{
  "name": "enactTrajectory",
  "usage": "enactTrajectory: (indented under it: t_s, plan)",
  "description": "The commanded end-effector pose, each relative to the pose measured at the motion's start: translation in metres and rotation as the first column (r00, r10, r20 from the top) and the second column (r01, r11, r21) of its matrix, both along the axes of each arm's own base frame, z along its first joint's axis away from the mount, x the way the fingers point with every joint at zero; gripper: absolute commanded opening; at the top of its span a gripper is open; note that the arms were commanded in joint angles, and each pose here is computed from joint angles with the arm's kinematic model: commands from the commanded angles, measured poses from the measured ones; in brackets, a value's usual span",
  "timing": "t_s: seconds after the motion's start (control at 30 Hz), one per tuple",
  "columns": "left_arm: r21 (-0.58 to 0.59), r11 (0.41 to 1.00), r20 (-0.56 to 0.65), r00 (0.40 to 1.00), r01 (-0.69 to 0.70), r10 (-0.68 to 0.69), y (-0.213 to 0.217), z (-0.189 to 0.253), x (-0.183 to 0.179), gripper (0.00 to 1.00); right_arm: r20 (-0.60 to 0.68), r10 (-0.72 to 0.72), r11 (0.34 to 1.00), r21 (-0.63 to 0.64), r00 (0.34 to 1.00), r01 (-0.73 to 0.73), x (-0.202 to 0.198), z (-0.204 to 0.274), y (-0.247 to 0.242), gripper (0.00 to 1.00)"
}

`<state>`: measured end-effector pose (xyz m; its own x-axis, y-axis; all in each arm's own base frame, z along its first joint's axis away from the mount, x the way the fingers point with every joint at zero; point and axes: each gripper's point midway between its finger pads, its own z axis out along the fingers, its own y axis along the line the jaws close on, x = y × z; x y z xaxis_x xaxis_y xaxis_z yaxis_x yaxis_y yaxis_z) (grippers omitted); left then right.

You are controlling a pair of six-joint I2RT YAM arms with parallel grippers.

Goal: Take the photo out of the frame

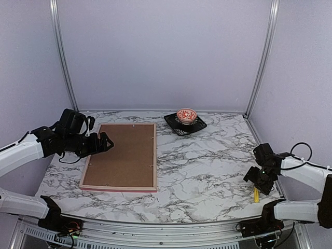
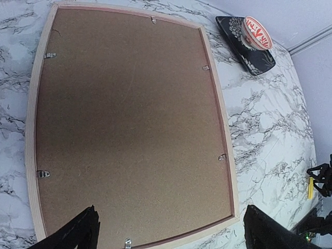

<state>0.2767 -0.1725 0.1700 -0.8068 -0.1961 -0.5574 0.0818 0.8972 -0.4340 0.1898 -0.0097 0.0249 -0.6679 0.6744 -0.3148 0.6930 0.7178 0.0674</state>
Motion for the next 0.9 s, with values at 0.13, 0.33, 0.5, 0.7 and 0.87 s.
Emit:
enactTrajectory:
  t_s: [0.13, 0.33, 0.5, 0.7, 0.87]
  plan:
    - [-0.030, 0.999, 0.049, 0.999, 0.021, -0.019, -0.004, 0.018, 0.011, 0.99, 0.032, 0.124, 0.986, 0.108, 0.992, -0.127, 0.018, -0.002, 0.036, 0.63]
    - [-0.030, 0.999, 0.032, 0.999, 0.020, -0.019, -0.004, 0.013, 0.013, 0.99, -0.005, 0.245, 0.967, 0.067, 0.970, -0.244, 0.021, -0.005, 0.075, 0.50]
    - [-0.056, 0.998, 0.012, 1.000, 0.030, -0.029, -0.010, 0.009, 0.015, 0.99, -0.042, 0.363, 0.932, 0.021, 0.931, -0.363, 0.022, -0.009, 0.107, 0.44]
    - [-0.084, 0.996, -0.008, 0.999, 0.035, -0.036, -0.017, 0.008, 0.018, 0.99, -0.101, 0.408, 0.912, 0.010, 0.907, -0.409, -0.002, -0.013, 0.131, 0.41]
    - [-0.099, 0.994, -0.033, 0.998, 0.041, -0.044, -0.021, 0.004, 0.016, 0.99, -0.087, 0.402, 0.916, 0.034, 0.912, -0.400, -0.027, -0.011, 0.139, 0.39]
